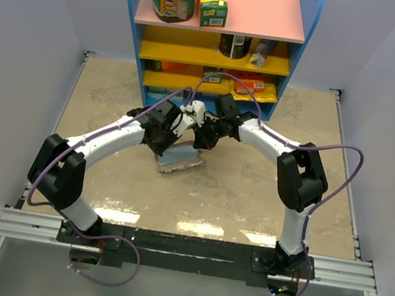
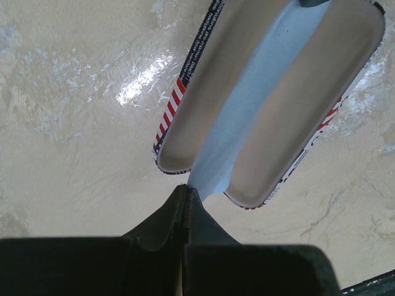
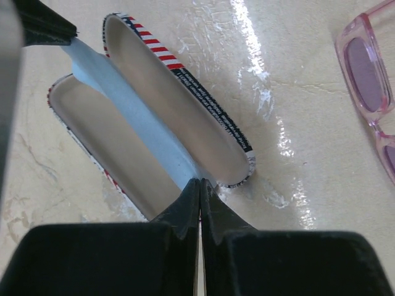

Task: Organize the sunglasses
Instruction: Place the folded cleaning cloth in the sunglasses case.

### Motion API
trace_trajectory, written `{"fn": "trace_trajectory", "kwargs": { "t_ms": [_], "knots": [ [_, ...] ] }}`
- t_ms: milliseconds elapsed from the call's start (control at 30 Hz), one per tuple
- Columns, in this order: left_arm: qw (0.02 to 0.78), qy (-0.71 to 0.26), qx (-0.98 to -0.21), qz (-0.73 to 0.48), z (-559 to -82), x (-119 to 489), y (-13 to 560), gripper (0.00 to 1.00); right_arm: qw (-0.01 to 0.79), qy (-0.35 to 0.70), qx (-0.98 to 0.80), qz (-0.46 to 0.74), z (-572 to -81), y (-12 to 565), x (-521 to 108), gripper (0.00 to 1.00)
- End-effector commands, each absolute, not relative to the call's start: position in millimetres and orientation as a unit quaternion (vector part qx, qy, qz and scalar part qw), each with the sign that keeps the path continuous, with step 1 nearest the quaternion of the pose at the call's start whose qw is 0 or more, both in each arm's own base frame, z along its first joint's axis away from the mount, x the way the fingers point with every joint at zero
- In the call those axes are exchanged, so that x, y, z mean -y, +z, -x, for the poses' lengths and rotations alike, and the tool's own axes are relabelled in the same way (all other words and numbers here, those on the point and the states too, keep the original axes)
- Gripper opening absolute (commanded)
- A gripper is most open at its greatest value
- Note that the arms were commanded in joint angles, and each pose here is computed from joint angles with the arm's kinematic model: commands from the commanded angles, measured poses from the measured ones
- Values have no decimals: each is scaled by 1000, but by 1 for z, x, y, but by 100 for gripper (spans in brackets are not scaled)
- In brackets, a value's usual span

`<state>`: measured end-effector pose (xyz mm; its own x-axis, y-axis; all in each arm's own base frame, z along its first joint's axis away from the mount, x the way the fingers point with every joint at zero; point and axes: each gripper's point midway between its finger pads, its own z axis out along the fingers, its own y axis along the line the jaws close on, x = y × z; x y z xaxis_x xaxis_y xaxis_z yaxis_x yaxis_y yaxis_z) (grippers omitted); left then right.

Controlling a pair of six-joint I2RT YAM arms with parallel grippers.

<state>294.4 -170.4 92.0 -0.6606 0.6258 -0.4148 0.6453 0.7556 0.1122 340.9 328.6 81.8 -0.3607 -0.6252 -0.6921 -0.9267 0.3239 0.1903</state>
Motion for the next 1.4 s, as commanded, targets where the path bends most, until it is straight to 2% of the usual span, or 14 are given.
{"fn": "trace_trajectory", "kwargs": {
  "t_ms": [0,567,1367],
  "knots": [
    [249,-49,-880,-401,-305,200,96,0,291,274,-751,526,-350,87,-356,0],
    [249,-12,-887,-389,-321,188,84,0,321,259,-751,515,-368,85,-365,0],
    [240,-7,-888,-392,-319,184,76,0,338,268,-743,511,-371,90,-380,1]
  ]
}}
